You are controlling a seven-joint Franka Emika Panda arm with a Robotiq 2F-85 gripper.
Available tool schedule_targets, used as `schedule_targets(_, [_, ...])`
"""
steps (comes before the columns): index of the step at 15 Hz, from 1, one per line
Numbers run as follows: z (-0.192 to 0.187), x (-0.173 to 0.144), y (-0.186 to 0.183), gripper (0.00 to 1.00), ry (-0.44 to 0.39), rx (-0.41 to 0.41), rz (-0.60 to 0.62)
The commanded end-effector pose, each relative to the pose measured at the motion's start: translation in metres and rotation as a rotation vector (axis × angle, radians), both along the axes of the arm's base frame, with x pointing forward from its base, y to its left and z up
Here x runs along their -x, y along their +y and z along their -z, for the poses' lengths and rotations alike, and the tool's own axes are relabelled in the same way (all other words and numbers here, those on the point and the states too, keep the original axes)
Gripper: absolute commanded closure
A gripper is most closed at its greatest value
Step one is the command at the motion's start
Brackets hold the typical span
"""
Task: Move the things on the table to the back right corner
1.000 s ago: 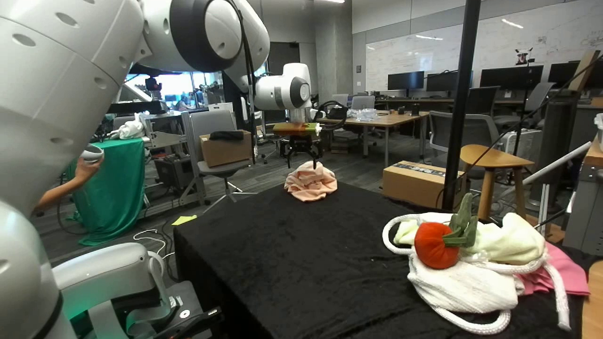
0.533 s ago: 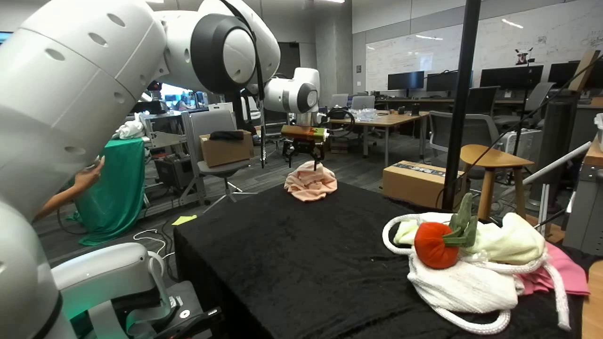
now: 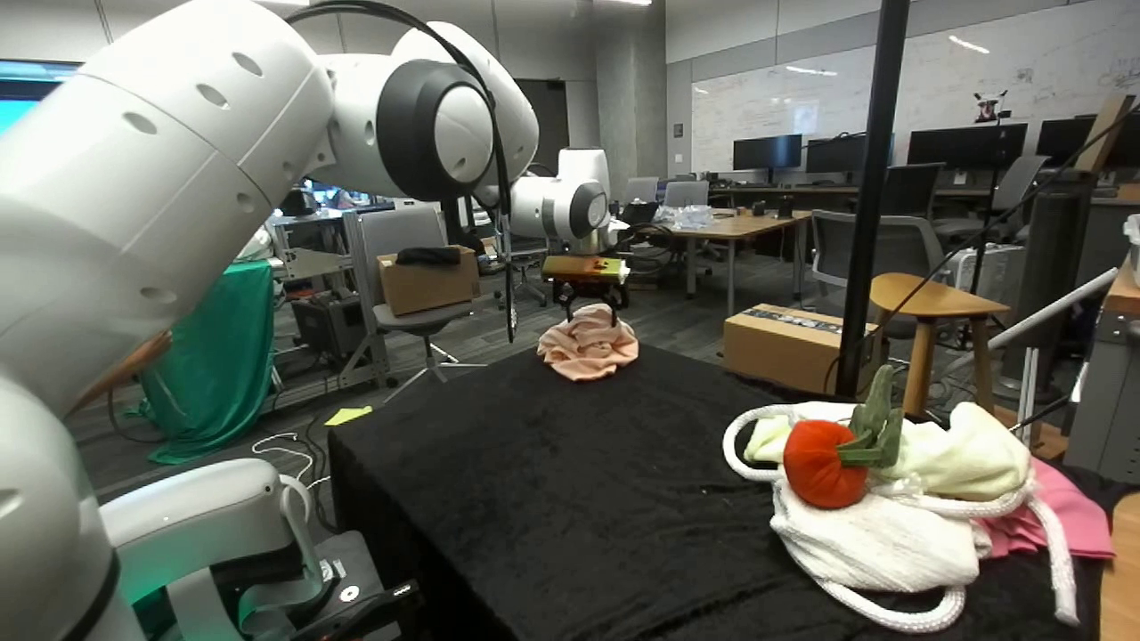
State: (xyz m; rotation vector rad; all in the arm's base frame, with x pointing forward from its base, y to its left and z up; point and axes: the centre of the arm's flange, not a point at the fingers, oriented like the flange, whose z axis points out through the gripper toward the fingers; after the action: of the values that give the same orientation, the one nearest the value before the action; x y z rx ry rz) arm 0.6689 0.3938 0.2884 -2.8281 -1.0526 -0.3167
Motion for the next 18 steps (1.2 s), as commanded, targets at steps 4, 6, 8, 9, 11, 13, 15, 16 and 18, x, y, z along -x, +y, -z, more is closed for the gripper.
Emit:
schedule_targets(4, [0.018,0.008,0.016,0.0,-0.065,0.061,0.016])
schedule_targets(6, [0.021,0.011,0.018,0.0,-0.067,0.082,0.015])
schedule_targets(8, [0.024,0.012,0.019,0.0,-0.066,0.099,0.015])
schedule_targets(9, [0.025,0.012,0.019,0.1,-0.066,0.104,0.016])
schedule_targets(11, [0.026,0.011,0.017,0.32,-0.066,0.115,0.015])
schedule_targets(13, [0.027,0.011,0.014,0.5,-0.062,0.122,0.015])
schedule_targets(15, [0.025,0.013,0.012,0.65,-0.053,0.127,0.016])
schedule_targets(16, [0.024,0.014,0.012,0.72,-0.051,0.132,0.016])
schedule_targets(18, [0.018,0.019,0.011,0.86,-0.033,0.142,0.017])
